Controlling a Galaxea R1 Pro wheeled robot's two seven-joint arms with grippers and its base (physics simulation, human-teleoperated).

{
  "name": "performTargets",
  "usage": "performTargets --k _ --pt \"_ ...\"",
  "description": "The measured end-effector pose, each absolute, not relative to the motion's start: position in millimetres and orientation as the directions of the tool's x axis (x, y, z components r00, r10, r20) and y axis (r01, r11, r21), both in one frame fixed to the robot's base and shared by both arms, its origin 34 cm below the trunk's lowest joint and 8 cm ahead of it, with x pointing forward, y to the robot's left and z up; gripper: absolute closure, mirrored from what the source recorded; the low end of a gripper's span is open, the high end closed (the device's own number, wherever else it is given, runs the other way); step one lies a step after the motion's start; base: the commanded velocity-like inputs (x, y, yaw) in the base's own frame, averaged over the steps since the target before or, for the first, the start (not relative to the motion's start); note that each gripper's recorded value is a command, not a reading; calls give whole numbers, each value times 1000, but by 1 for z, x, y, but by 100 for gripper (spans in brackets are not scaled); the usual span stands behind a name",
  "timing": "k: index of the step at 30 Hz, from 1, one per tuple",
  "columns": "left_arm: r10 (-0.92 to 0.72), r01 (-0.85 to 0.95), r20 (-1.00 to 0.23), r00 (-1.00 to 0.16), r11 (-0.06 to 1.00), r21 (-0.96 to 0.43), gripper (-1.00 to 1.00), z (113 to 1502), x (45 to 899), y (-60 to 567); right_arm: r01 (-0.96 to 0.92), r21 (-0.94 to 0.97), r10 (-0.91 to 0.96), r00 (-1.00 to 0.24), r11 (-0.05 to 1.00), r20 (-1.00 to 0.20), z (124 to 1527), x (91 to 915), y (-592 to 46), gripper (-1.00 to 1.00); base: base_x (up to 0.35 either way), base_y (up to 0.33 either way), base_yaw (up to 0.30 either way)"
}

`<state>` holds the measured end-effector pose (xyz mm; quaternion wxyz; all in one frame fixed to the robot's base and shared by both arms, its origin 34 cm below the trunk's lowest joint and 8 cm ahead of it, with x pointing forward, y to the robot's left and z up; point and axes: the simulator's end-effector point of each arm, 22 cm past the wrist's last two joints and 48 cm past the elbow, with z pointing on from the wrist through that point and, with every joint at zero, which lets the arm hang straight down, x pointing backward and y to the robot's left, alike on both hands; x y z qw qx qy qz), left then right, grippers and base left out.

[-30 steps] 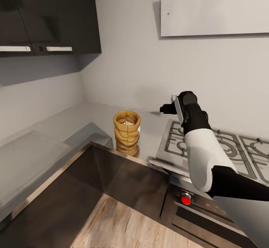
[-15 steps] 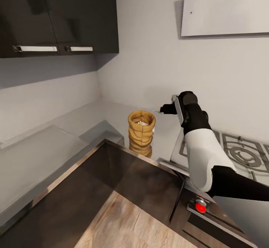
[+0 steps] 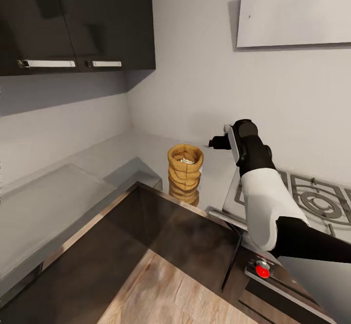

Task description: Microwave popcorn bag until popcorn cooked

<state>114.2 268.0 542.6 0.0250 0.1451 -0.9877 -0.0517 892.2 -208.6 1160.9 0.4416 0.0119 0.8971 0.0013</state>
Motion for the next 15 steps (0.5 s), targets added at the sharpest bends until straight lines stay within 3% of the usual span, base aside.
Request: performTargets --k 15 --pt "-289 -284 35 -957 953 108 -100 543 114 268 19 11 20 -621 1000 -784 1155 892 -208 -100 0 192 0"
